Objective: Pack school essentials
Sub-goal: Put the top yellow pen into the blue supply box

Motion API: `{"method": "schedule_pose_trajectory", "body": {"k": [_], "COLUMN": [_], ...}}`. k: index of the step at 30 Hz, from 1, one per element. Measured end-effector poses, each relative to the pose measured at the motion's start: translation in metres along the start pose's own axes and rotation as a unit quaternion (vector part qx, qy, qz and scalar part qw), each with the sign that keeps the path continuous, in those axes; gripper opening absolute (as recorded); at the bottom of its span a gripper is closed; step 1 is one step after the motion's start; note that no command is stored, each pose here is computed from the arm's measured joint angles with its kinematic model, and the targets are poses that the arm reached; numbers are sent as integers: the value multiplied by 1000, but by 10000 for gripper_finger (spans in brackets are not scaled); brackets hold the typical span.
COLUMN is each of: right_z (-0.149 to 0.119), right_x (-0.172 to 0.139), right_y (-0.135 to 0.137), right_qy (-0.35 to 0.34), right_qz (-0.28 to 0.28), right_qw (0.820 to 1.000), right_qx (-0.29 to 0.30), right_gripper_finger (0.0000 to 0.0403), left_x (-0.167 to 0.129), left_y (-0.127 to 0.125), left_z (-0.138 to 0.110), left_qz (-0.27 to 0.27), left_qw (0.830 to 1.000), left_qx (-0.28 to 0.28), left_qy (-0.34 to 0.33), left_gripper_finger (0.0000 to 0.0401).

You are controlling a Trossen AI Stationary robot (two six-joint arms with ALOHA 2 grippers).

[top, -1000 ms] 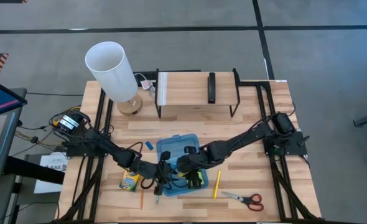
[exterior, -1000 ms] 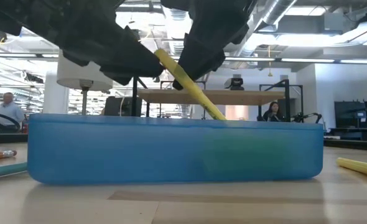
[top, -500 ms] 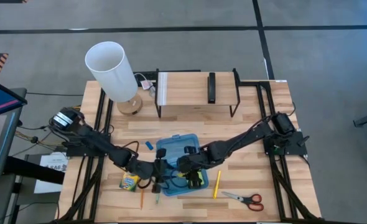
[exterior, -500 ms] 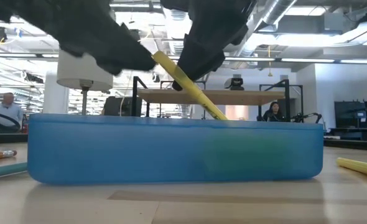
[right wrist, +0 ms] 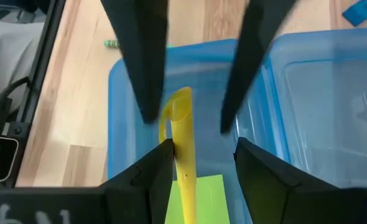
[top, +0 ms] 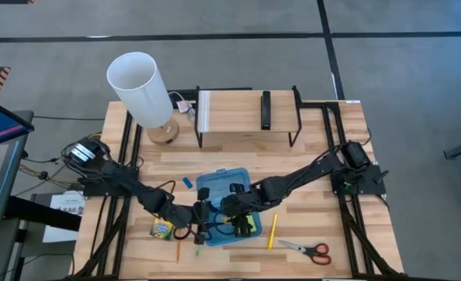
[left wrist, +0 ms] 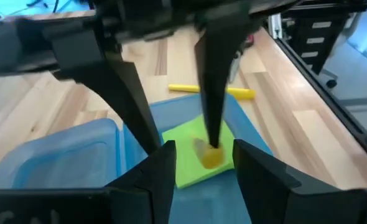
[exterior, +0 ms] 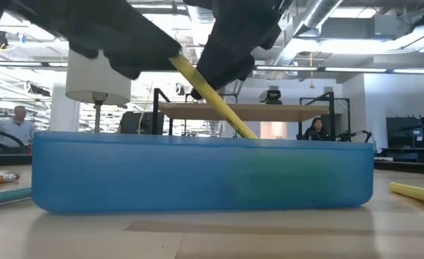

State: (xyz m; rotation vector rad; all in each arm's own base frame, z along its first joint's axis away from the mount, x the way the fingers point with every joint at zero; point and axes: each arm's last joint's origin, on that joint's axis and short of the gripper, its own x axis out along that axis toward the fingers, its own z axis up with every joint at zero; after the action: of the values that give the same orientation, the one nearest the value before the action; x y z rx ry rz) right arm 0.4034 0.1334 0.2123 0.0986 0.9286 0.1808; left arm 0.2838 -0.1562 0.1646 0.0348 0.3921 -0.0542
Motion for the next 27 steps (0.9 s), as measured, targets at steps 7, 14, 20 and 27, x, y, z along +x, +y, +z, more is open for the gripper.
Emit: {"method": "schedule_pose_trajectory", "body": {"k": [7,14,20,27], "right_z": [-1,-1,-1,-1], "right_x": [0,0,0,0], "right_y": [0,0,0,0], "right_qy": [5,7,7,7], "right_qz": [-1,-2,-1,-1], "right_qw": [1000,1000,1000,1000], "right_qx": [0,-1,-1,0], "right_gripper_finger": [189,189,189,189], "left_x": [10,10,10,10], "left_y": [-1,-2,-2,-2], "left_z": [-10,-8,-4,-5], "left_qz": [-27,-32,-34,-31], "left_qw": [1000,999,999,999], "left_qx": [-2,-6,-12,-9], "left_qy": [9,-1,-17,-14], "left_gripper_finger": [146,105,85,71]}}
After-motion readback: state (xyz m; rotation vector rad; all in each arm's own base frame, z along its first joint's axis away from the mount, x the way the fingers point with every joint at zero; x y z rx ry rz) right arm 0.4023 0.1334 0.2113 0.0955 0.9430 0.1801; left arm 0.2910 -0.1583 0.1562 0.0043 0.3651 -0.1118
